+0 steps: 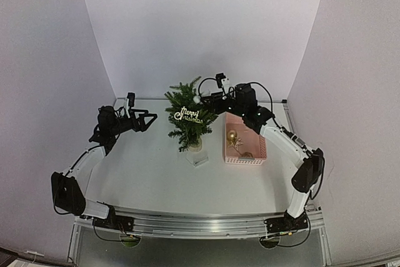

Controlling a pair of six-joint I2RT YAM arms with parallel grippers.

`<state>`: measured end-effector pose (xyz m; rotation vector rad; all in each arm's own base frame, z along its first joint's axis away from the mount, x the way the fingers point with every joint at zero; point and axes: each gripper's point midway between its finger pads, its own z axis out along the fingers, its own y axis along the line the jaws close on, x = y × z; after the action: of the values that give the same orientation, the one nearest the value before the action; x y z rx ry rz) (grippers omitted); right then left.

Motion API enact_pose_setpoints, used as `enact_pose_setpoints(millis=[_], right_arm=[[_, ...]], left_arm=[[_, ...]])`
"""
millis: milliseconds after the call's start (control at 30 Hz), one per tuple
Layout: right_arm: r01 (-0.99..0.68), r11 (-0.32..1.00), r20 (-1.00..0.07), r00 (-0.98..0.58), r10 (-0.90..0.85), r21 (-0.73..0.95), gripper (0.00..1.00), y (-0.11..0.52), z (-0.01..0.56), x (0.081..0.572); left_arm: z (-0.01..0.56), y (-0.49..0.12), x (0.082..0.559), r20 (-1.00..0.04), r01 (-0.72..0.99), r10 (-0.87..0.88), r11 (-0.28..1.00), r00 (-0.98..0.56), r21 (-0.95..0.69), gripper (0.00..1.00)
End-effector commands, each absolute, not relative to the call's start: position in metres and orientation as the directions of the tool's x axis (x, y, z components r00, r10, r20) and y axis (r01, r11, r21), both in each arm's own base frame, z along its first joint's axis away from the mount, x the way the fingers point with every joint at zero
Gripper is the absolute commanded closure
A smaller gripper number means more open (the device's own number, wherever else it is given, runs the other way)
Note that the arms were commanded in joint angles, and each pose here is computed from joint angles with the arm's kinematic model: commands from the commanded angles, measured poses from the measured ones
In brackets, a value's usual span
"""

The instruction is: Decorate the small christmas tree

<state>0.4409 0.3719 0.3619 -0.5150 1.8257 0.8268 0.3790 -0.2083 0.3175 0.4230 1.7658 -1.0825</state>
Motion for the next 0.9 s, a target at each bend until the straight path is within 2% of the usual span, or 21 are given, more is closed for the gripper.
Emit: enact_pose_setpoints(millis=[0,267,533,733,867], right_arm=[[-0.707,0.649,-0.946,-0.317,0.064,0.281,0.35,0.363,0.410,0.424],[-0.701,0.656,-0.951,-0.296,0.091,0.281,0.34,0.354,0.428,0.421],[-0.726,0.600,-0.938,-0.316,0.142,0.335,0.34,0.349,0.450,0.412],[-0.542,0.711,-0.886,-0.373,0.274,0.448,0.33,0.284,0.448,0.427],[-0.332,0.780,-0.775,-0.564,0.287,0.530,0.29,0.234,0.382,0.437]], left_arm=[[0.337,-0.207,0.375,-0.894,0.726,-0.197,0.526,-0.403,-0.443,0.01],[0.338,-0.208,0.376,-0.894,0.729,-0.197,0.522,-0.402,-0.443,0.01],[0.339,-0.208,0.375,-0.895,0.731,-0.199,0.520,-0.399,-0.442,0.01],[0.339,-0.206,0.374,-0.894,0.722,-0.208,0.531,-0.397,-0.445,0.01],[0.335,-0.203,0.379,-0.880,0.696,-0.232,0.542,-0.415,-0.471,0.01]])
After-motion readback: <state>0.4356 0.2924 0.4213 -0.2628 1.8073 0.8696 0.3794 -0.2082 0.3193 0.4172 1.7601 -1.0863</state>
